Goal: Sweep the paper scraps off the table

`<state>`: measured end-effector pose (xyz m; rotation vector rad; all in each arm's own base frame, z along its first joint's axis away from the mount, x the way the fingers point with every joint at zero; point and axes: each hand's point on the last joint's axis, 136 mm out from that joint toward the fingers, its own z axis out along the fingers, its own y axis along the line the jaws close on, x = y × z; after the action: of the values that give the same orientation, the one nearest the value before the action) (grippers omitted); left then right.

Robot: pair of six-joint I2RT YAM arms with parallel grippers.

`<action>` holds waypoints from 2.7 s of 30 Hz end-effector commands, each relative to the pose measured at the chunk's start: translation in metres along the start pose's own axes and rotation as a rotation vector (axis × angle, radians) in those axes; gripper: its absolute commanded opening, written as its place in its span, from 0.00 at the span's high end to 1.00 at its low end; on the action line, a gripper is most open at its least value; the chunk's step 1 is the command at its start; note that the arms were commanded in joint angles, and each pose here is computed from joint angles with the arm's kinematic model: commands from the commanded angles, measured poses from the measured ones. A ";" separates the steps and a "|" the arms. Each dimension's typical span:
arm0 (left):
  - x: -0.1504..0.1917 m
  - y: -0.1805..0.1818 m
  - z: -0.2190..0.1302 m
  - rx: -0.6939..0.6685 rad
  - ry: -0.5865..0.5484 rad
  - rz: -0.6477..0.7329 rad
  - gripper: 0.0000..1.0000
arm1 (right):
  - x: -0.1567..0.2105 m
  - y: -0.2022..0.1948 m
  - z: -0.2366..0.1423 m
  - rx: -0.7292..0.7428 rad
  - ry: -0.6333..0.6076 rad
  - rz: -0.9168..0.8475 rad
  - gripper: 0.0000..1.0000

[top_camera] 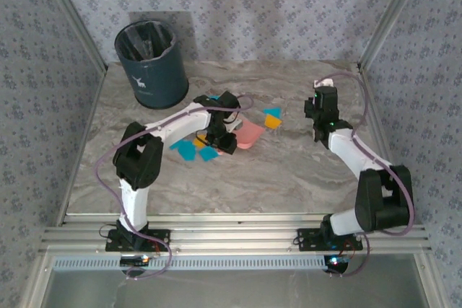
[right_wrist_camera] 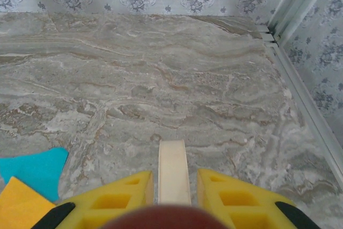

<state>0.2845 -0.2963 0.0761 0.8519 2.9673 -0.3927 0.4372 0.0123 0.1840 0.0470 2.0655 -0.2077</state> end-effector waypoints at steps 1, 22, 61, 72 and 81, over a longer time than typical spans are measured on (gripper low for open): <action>0.004 -0.003 0.004 -0.013 0.052 0.040 1.00 | -0.039 0.010 0.011 -0.038 -0.120 -0.021 1.00; 0.007 -0.010 0.032 -0.004 0.151 0.080 1.00 | -0.024 0.119 0.040 -0.342 -0.102 -0.275 1.00; 0.011 -0.016 0.048 0.041 0.182 0.051 1.00 | 0.018 0.206 -0.078 -0.834 0.011 -0.255 1.00; 0.008 -0.018 0.042 0.040 0.132 0.064 1.00 | -0.006 0.190 -0.099 -0.797 -0.040 -0.206 1.00; 0.000 -0.018 0.017 0.013 -0.006 0.084 1.00 | -0.042 0.140 -0.106 -0.625 -0.132 -0.055 1.00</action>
<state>0.2721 -0.3130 0.0397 0.9932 2.9910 -0.3962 0.3791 0.1894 0.2323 -0.5275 1.9538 0.4263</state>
